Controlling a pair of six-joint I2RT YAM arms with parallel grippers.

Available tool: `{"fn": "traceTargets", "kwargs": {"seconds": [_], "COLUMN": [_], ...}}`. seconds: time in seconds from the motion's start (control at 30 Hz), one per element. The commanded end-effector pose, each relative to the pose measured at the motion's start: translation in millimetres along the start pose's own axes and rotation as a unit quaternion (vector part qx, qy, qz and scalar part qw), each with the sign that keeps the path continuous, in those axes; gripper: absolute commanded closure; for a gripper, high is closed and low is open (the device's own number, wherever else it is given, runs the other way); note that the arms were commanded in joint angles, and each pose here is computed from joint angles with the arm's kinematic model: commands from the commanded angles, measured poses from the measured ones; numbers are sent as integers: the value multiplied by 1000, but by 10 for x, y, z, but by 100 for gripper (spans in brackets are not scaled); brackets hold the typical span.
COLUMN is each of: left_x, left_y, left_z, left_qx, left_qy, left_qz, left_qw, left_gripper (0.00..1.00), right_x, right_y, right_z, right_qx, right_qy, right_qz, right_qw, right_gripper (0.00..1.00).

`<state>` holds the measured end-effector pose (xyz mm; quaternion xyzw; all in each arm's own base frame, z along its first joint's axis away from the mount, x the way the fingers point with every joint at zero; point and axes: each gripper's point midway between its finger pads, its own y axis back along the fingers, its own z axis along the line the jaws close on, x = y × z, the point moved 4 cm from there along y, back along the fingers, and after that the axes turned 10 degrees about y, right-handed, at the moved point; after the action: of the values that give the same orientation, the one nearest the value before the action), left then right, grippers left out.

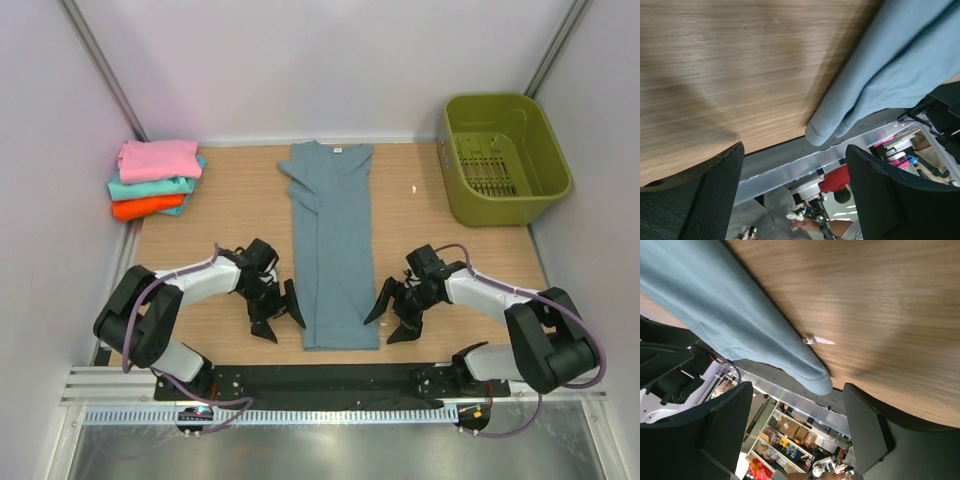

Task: Fold and stack the t-shirts
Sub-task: Fold the tshirt

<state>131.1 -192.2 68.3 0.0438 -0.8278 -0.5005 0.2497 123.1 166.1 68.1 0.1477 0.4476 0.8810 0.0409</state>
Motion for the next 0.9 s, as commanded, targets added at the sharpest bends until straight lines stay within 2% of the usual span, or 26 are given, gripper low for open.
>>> {"fn": "traceTargets", "kwargs": {"seconds": [0.0,0.07,0.2,0.43,0.57,0.63,0.67,0.73,0.87], "left_x": [-25,-23,-71,-88,-12,-6,0,-1,-10], "left_y": [-65,-131,-225,-282,-319,-331,-332,-351,-337], "left_z": [-150,-133,-173,-226,-210,-220,-233,-222,-230], "left_qx": [49,54,65,63,57,56,57,51,46], "left_qy": [24,40,54,54,44,43,39,46,42], "left_qz": [3,12,15,17,23,23,23,25,20], "left_qw": [999,998,996,996,997,997,997,997,998], "left_gripper": [20,24,44,47,50,58,70,73,85], "right_x": [12,32,55,63,53,67,66,66,60], "right_y": [-71,-87,-149,-248,-258,-249,-249,-250,-234], "right_z": [29,-12,-79,-64,-18,-37,-43,-42,-22], "right_qx": [-4,8,25,22,7,10,11,9,1], "right_qy": [-7,-7,-10,0,6,10,11,14,27], "right_qz": [6,9,15,17,10,9,7,5,1], "right_qw": [1000,1000,1000,1000,1000,1000,1000,1000,1000], "right_gripper": [22,22,25,31,39,42,43,48,72]}}
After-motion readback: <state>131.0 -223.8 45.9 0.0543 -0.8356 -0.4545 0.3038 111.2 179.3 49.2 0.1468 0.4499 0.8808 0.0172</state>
